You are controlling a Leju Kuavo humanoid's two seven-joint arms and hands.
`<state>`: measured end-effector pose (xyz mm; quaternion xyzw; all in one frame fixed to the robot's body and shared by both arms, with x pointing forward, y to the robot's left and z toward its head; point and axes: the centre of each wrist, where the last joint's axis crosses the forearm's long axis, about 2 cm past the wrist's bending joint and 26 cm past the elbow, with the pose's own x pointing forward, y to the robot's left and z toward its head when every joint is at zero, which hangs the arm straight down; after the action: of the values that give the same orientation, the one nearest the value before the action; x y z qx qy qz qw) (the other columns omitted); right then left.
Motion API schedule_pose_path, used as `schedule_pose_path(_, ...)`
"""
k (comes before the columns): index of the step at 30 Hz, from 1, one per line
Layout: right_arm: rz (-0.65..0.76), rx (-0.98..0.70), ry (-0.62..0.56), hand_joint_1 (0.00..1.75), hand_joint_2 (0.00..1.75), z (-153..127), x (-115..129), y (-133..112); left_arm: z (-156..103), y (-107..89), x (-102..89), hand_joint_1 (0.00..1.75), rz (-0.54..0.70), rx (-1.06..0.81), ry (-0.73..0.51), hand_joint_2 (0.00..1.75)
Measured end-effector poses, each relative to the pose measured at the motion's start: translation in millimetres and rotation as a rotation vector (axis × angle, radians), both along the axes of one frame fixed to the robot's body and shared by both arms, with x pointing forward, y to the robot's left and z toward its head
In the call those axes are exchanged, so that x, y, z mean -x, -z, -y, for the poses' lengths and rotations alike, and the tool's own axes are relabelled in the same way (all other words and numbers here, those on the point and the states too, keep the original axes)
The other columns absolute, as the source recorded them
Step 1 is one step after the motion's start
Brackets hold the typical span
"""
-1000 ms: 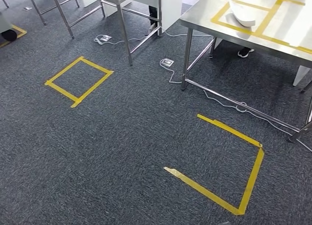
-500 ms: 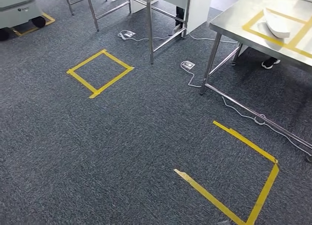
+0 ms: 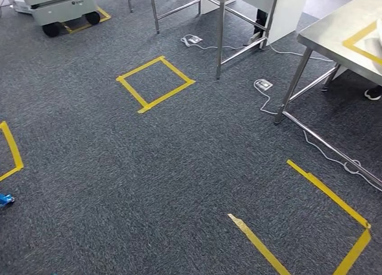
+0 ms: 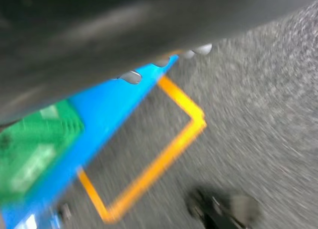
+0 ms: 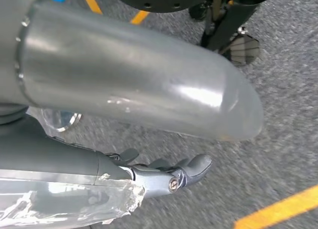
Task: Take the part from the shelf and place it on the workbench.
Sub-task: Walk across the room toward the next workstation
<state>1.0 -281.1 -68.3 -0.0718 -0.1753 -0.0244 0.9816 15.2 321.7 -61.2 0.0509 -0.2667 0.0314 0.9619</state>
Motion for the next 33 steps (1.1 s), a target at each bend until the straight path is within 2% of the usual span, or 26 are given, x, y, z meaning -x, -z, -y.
schedule_pose_path(4,-0.001,-0.004,-0.012,0.0,0.0,-0.7,2.4,-1.7,2.9,0.0,0.0,0.0,0.016,0.081,-0.087,0.0)
schedule_pose_path(7,0.0,-0.002,-0.014,0.0,0.0,-0.8,3.1,-1.9,6.7,0.9,6.8,0.0,-0.002,0.094,-0.118,0.0)
schedule_pose_path(33,0.016,0.003,-0.027,0.0,0.0,-1.1,0.9,-3.6,20.5,2.9,8.7,0.0,-0.02,0.075,-0.113,0.0)
